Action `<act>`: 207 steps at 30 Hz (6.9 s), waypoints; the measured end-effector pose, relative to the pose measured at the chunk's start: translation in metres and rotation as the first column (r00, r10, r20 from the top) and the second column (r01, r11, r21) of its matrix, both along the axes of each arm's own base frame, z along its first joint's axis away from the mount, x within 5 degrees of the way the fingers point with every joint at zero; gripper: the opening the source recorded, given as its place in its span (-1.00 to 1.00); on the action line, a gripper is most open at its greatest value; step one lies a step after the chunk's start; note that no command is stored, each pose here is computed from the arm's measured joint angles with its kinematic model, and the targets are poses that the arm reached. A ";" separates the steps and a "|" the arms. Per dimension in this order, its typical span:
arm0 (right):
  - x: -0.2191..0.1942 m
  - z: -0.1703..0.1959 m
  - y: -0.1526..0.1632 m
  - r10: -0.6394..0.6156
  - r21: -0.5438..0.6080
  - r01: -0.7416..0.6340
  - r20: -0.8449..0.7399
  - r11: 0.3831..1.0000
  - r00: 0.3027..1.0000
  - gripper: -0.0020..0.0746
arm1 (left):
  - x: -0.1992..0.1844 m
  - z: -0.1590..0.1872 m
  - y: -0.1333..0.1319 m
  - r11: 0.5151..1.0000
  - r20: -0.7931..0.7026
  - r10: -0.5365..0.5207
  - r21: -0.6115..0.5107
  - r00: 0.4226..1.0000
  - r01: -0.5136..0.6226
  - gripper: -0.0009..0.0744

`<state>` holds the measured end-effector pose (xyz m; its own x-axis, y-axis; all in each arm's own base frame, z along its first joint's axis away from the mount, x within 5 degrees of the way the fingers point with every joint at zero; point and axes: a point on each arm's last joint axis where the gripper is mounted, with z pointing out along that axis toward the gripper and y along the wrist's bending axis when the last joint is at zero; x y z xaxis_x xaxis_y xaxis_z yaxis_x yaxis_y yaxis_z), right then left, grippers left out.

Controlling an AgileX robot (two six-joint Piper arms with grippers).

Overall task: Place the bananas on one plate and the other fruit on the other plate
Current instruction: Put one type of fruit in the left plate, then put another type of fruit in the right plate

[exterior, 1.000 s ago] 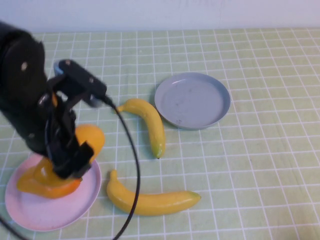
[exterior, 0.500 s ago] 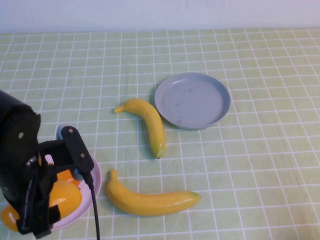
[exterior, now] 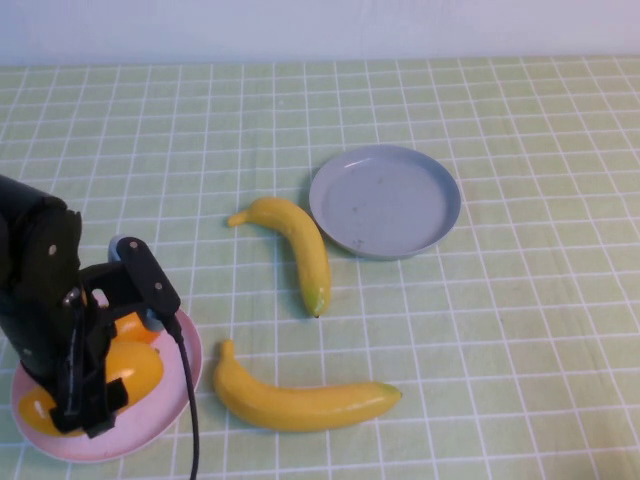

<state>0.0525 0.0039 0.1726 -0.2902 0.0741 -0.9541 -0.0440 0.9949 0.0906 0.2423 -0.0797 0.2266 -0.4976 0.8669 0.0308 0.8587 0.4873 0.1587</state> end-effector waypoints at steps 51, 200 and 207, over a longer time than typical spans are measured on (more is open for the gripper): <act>0.000 0.000 0.000 0.000 0.000 0.000 0.000 1.000 1.000 -0.99 | -0.107 0.134 0.013 0.633 0.256 0.543 -0.751 0.799 -0.189 -0.97; 0.156 0.099 0.244 0.689 -0.124 -0.984 -0.702 0.129 0.179 -0.11 | -0.190 -0.055 0.073 0.508 0.447 0.824 -0.855 0.349 -0.104 -0.98; 0.171 0.064 0.279 0.649 -0.115 -0.993 -0.755 0.011 0.095 0.19 | -0.190 -0.055 0.073 0.508 0.447 0.824 -0.855 0.349 -0.104 -0.98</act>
